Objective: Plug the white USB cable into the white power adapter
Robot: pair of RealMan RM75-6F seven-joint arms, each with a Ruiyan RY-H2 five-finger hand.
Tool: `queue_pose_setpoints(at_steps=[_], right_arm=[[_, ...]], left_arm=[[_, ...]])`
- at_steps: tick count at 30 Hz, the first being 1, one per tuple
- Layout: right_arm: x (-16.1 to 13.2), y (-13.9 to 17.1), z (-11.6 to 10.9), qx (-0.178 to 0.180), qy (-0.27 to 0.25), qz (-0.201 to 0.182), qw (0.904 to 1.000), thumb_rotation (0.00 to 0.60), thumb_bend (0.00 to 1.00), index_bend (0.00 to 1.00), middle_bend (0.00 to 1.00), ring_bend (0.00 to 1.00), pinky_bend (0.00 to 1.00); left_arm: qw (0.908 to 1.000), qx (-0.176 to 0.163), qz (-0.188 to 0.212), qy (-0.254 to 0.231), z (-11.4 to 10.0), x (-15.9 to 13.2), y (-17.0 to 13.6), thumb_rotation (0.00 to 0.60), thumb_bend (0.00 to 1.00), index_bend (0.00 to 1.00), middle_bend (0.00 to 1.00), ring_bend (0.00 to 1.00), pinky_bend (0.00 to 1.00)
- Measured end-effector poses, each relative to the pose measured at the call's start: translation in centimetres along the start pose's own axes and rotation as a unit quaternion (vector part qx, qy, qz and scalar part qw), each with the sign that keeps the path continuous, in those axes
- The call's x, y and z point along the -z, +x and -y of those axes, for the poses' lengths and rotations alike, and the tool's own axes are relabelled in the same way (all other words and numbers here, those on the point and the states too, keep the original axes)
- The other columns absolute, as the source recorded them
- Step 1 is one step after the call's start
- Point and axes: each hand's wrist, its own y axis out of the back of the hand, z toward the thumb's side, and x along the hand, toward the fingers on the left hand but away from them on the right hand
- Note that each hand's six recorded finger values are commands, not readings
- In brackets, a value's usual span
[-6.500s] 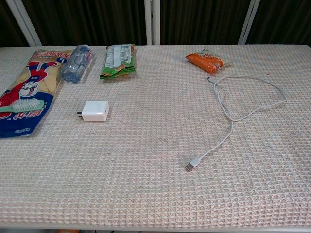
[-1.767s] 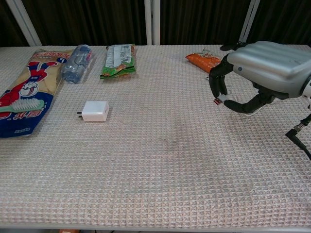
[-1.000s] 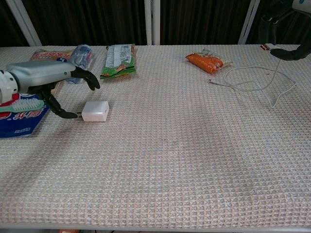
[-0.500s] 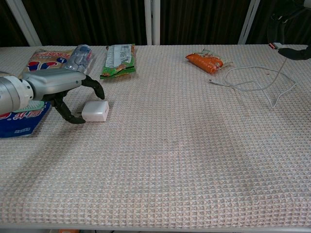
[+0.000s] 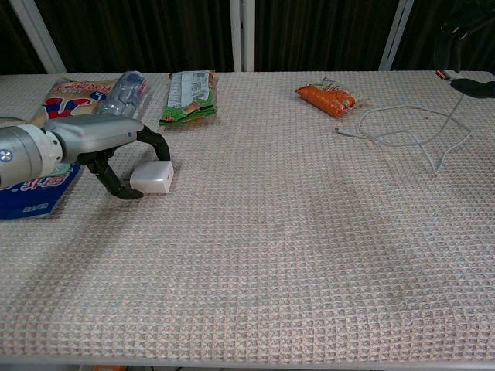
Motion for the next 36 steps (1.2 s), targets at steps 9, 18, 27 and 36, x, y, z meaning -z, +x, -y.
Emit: queue_pose_setpoints(at_steps=[9,18,27,36], right_arm=[[0.1,0.0,0.3,-0.003,-0.003,0.001,1.0000,0.600,0.37,0.58,0.49,0.28,0.00],[0.0,0.1,0.5,-0.003,-0.006,0.001,1.0000,0.600,0.37,0.59,0.49,0.28,0.00],[-0.2,0.1,0.3,0.000,-0.009,0.001,1.0000,0.600,0.37,0.59,0.49,0.28,0.00],[-3.6,-3.0,0.8,-0.019,-0.011,-0.041,0.9989,0.600,0.37,0.59,0.49,0.28,0.00]], left_arm=[[1.0000,0.002,-0.004,-0.005,0.0,0.1,0.1,0.600,0.27,0.32,0.26,0.08,0.00],[0.9998,-0.003,-0.004,-0.020,-0.1,-0.1,0.4,0.600,0.34,0.39,0.33,0.14,0.03],[0.9981,-0.029,-0.012,-0.054,-0.8,-0.1,0.0,0.600,0.37,0.43,0.39,0.20,0.10],[0.9957,-0.070,-0.025,-0.056,-3.3,-0.5,-1.9,0.600,0.36,0.43,0.43,0.24,0.11]])
